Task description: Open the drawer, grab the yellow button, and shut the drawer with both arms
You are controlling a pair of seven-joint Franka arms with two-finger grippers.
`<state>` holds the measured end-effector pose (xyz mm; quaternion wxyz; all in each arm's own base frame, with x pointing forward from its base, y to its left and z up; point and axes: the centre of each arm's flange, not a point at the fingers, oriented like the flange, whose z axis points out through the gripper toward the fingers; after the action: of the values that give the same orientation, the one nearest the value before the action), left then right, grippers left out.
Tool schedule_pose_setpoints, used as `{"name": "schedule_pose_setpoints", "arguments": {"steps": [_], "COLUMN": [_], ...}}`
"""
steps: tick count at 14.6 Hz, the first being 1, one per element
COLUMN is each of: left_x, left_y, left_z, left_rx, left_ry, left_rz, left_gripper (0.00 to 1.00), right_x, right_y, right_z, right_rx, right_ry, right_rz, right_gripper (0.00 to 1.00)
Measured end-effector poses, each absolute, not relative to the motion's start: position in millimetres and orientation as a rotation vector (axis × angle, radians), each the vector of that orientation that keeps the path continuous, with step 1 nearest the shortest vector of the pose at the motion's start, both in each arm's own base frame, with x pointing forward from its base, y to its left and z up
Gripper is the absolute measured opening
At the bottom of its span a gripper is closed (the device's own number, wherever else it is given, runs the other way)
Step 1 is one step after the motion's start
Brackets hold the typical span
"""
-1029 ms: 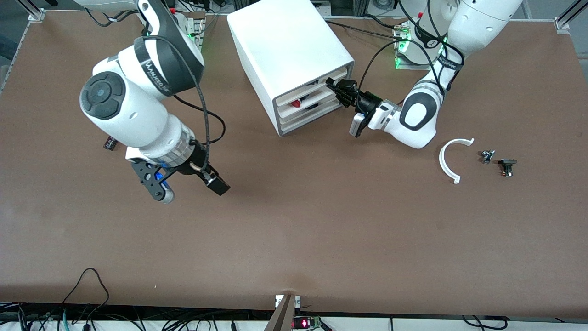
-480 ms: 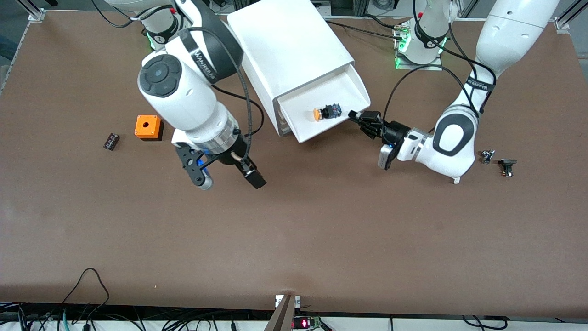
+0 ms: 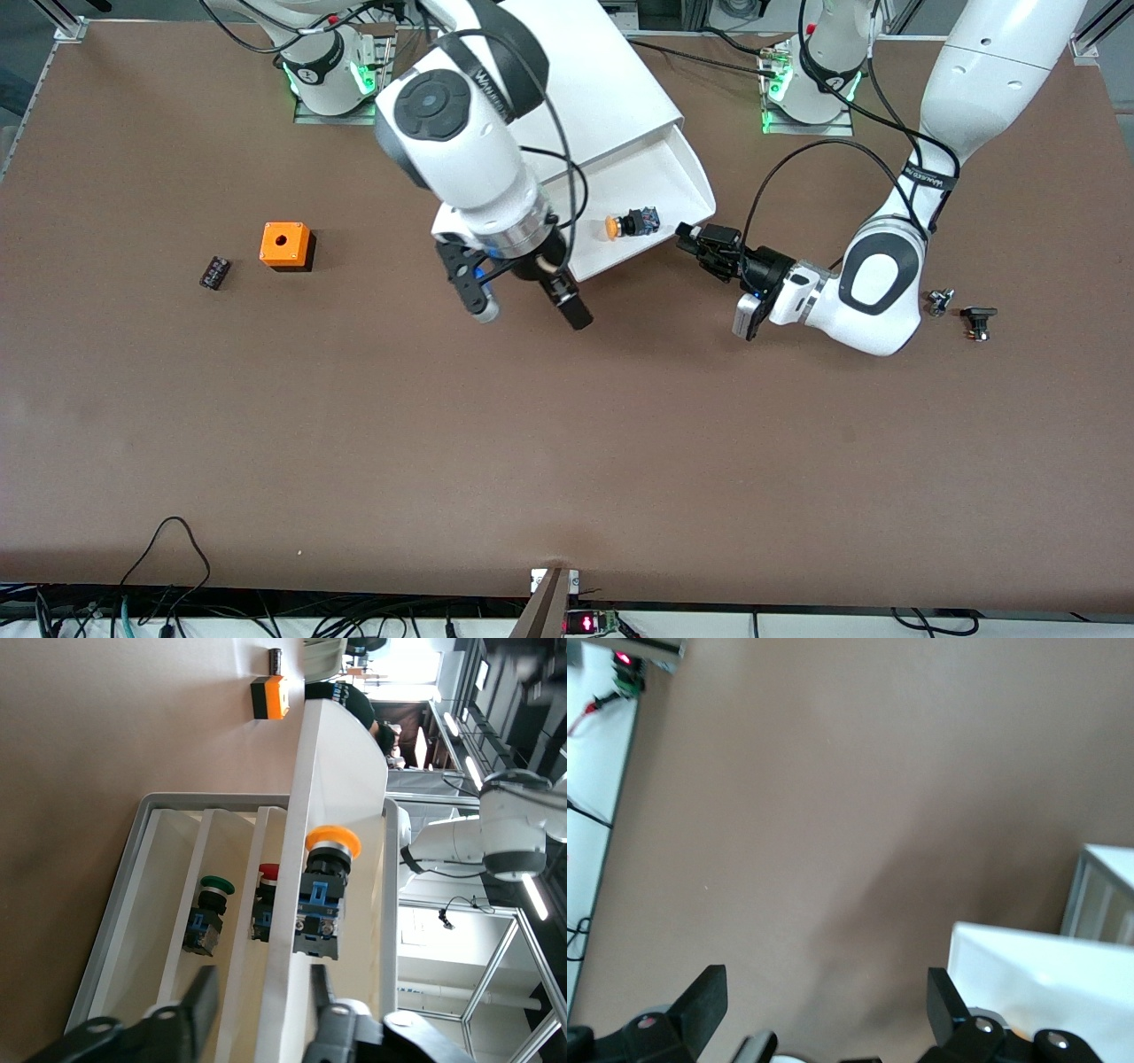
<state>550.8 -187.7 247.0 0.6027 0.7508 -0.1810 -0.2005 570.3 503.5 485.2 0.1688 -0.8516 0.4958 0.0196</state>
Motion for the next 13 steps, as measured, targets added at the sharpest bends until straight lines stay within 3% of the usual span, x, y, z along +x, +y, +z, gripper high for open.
{"name": "schedule_pose_setpoints", "arguments": {"steps": [5,13], "left_x": [595,623], "left_y": [-186,-156], "left_z": [333,408], "left_rx": [1.959,2.489], "left_ry": [-0.33,-0.348], "left_rz": [-0.672,-0.672], "left_gripper": [0.99,1.0], "right_x": [514,460], "right_y": [565,609], "right_z": [469,404], "right_rx": [-2.426,-2.566], "right_ry": [1.455,1.458], "right_rz": [0.123,0.176], "right_gripper": [1.0,1.0]}}
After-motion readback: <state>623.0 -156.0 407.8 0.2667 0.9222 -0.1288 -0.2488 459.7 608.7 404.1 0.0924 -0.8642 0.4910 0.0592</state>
